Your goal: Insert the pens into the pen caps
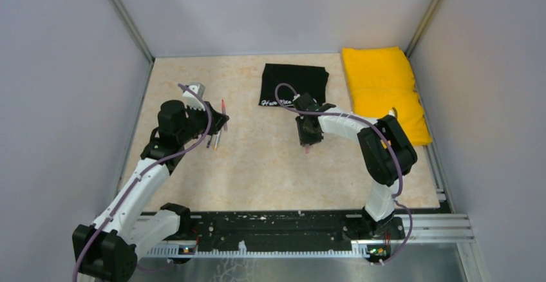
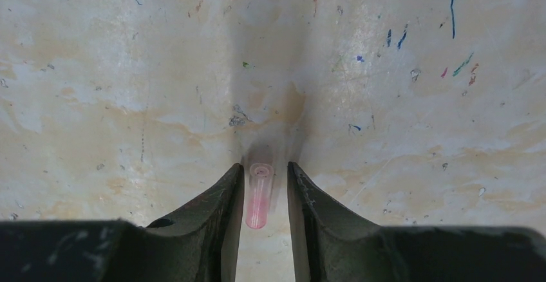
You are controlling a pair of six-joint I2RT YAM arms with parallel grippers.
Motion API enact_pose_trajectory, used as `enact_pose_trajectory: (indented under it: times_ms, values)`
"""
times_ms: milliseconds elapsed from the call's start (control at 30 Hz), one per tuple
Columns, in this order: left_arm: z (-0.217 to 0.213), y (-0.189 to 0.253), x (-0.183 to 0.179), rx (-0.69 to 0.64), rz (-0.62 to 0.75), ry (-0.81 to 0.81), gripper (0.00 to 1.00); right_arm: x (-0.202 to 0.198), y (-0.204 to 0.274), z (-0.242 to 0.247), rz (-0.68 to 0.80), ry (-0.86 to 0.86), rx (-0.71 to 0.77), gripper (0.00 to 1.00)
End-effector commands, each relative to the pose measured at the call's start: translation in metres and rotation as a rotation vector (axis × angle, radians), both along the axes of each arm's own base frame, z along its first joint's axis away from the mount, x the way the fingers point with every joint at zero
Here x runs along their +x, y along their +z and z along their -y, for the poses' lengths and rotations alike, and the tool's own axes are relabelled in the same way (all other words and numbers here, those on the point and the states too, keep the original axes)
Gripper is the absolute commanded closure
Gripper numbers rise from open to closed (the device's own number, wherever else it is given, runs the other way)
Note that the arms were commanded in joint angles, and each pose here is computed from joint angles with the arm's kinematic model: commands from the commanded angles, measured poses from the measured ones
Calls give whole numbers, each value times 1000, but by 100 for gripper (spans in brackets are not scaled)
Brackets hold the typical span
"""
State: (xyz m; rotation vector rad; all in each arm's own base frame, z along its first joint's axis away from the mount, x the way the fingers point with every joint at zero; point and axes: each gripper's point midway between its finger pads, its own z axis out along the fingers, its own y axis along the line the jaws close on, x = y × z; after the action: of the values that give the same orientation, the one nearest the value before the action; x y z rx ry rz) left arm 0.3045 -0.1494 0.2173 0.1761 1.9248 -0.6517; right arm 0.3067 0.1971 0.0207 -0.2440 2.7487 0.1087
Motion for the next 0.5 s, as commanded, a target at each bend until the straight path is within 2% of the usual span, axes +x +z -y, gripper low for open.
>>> enact_pose_trajectory:
  times_ms: [0, 233, 467]
  values:
    - [2, 10, 3, -2, 43, -19, 100, -3, 3, -2, -9, 25, -16, 69]
    - [3, 11, 3, -4, 42, -25, 100, -10, 2, -5, -26, 44, -16, 69]
    - [3, 10, 3, -5, 40, -29, 100, -11, 4, -4, -23, 45, -19, 80]
